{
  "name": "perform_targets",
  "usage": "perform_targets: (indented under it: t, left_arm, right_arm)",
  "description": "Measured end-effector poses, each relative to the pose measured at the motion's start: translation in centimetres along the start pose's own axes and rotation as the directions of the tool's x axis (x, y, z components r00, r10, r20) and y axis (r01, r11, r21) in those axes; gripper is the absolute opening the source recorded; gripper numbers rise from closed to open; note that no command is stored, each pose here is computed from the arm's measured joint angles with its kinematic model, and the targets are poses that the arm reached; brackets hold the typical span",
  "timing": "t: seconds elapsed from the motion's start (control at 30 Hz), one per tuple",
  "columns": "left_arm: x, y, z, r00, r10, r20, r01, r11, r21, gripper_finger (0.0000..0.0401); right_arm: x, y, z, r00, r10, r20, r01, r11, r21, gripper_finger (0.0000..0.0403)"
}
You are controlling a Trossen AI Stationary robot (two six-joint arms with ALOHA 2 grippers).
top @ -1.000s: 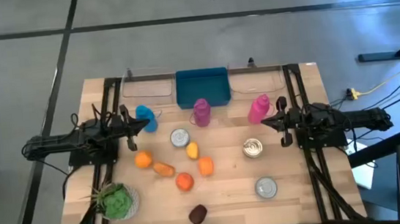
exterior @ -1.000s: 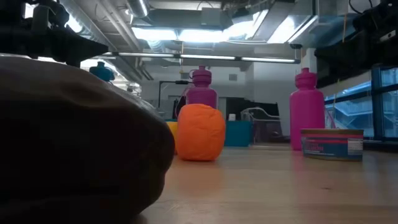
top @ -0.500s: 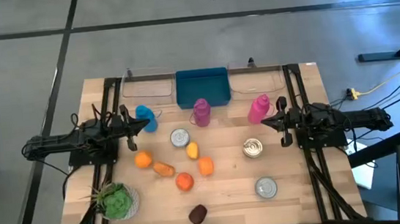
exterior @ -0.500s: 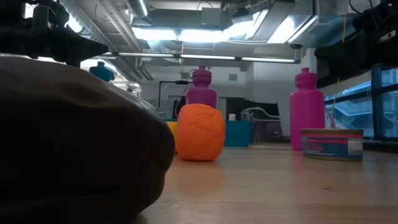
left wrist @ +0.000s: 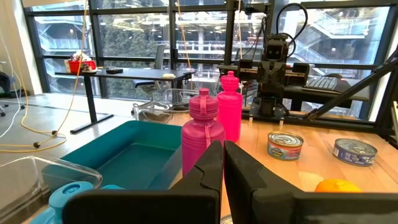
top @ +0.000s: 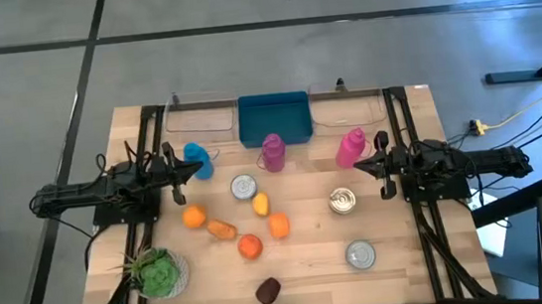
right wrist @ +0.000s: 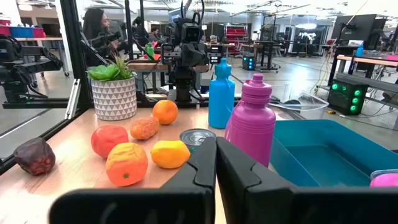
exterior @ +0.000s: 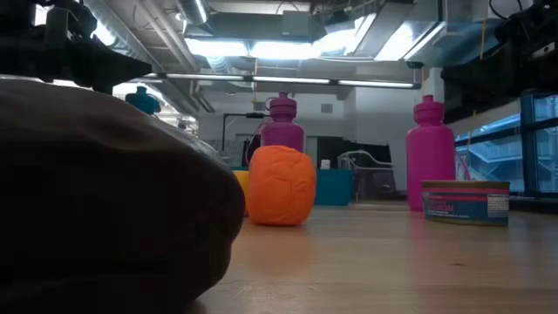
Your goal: Pick & Place Food Item
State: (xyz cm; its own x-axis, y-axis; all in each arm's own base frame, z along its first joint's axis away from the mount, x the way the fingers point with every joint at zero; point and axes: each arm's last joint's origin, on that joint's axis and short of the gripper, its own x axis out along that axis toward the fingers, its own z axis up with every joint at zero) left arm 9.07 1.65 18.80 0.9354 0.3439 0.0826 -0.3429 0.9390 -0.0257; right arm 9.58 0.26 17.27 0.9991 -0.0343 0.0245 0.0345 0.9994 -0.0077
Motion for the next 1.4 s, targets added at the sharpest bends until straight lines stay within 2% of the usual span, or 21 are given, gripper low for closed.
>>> perform_targets:
  t: [0.23,0.43,0.6,0.7,0.83,0.97,1.1,1.27,1.4]
  left_arm:
    - [0.0,0.0,0.0,1.0,0.0,0.0,0.0,1.0,0.0,0.0008]
    - [0.0,0.0,0.0,1.0,0.0,0.0,0.0,1.0,0.0,0.0006]
    - [0.0,0.0,0.1,1.0,0.0,0.012,0.0,1.0,-0.004,0.0008]
    - [0.0,0.0,0.3,1.0,0.0,0.028,0.002,0.998,-0.066,0.0008]
    - [0.0,0.0,0.5,0.999,0.001,0.053,0.006,0.99,-0.139,0.0006]
    - [0.0,0.0,0.8,0.996,-0.007,0.085,0.019,0.99,-0.137,0.0009]
    - [0.0,0.0,1.0,0.995,-0.009,0.099,0.023,0.99,-0.14,0.0016]
    - [0.0,-0.2,1.0,0.993,-0.066,0.098,0.084,0.978,-0.193,0.0038]
    - [0.0,-0.4,1.1,0.985,-0.136,0.108,0.159,0.957,-0.244,0.0067]
  right_arm:
    - [0.0,0.0,0.1,1.0,0.0,0.012,0.0,1.0,0.009,0.0011]
    - [0.0,0.0,0.2,1.0,0.0,0.021,-0.003,0.987,0.162,0.0011]
    - [0.0,0.0,0.4,0.999,-0.001,0.041,-0.006,0.986,0.166,0.0011]
    - [0.0,0.0,0.4,0.999,-0.005,0.045,-0.003,0.986,0.168,0.0011]
    - [-0.1,0.0,1.1,0.994,-0.007,0.111,-0.012,0.984,0.176,0.0011]
    - [-0.2,-0.1,2.0,0.977,-0.011,0.212,-0.027,0.984,0.178,0.0011]
    - [-0.3,-0.1,2.5,0.966,-0.009,0.259,-0.038,0.983,0.177,0.0011]
    - [0.0,0.0,2.9,0.959,-0.008,0.284,-0.045,0.983,0.178,0.0012]
    - [0.6,0.0,2.8,0.962,-0.003,0.273,-0.052,0.979,0.196,0.003]
